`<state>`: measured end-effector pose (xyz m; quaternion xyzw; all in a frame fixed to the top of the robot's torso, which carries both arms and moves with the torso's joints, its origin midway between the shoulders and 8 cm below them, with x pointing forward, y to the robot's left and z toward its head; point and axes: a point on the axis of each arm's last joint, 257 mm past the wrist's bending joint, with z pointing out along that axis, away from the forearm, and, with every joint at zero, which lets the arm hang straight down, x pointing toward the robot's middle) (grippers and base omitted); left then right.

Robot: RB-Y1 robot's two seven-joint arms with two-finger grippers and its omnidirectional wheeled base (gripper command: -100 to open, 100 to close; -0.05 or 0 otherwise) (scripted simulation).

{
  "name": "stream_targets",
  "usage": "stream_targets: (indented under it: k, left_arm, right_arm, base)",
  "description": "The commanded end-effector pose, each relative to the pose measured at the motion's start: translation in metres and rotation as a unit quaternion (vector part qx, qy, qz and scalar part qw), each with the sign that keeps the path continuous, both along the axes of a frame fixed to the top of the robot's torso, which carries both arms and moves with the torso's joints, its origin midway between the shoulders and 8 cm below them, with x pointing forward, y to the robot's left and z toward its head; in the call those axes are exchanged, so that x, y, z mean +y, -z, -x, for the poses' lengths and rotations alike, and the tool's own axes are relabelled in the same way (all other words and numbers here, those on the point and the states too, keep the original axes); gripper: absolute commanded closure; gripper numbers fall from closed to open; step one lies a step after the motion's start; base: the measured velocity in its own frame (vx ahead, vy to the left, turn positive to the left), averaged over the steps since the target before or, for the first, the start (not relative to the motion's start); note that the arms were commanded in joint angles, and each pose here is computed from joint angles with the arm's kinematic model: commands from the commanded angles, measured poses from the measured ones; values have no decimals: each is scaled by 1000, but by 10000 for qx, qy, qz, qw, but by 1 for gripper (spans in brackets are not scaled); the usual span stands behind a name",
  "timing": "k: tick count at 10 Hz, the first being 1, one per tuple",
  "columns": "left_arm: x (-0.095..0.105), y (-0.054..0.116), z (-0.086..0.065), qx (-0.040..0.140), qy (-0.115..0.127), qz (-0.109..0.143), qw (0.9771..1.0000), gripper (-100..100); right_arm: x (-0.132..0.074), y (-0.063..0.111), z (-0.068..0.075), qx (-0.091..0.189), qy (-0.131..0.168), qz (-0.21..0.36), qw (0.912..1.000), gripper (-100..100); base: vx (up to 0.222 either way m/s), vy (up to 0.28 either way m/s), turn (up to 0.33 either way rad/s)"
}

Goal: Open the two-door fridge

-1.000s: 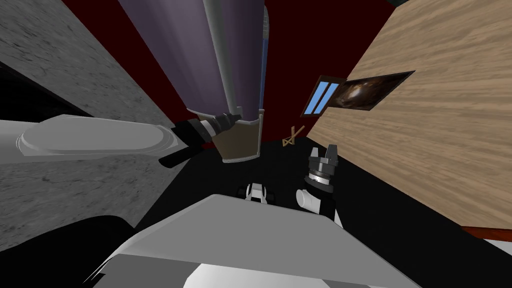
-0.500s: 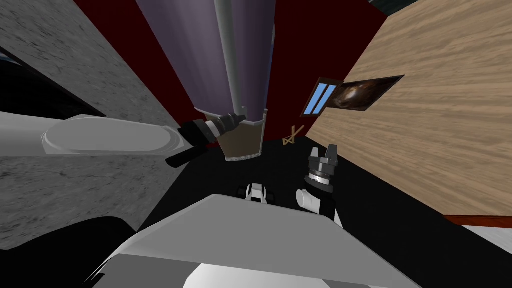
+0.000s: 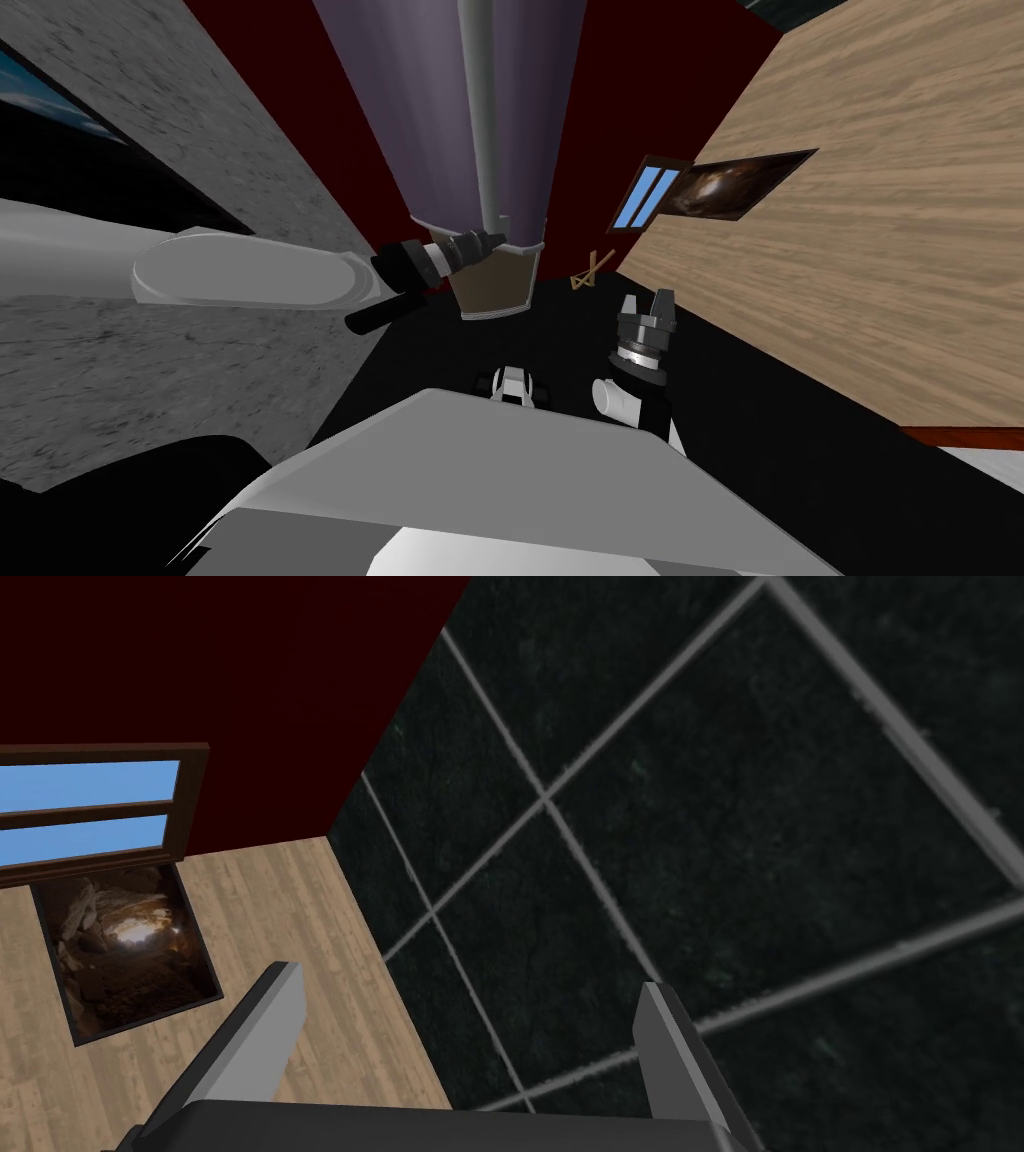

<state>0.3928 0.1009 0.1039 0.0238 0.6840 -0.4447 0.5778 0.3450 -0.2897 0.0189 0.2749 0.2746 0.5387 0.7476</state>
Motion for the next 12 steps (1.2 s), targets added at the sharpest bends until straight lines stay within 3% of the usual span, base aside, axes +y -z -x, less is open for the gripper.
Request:
stream_targets:
  k: [1,4,7,8,12]
  left_arm:
    - [-15,-7,1,-106,190,52,9997,100]
    - [-29,-8,7,-111,394,64,9991,100]
    - [-58,-9,18,-111,807,106,9966,100]
    - [-56,-9,17,17,819,-22,9966,-100]
    - [-52,-30,9,21,788,-74,9969,-100]
  right_arm:
    - [0,0,0,0,0,-1,10000,0]
    - [0,0,0,0,0,0,10000,0]
    - [0,0,0,0,0,-1,10000,0]
    - [0,0,0,0,0,0,10000,0]
    - [0,0,0,-1,-1,-3,10000,0]
  base:
    - [-92,195,38]
    - [-82,206,11]
    - [-91,197,30]
    - [-65,76,-29]
    - [-7,-51,-17]
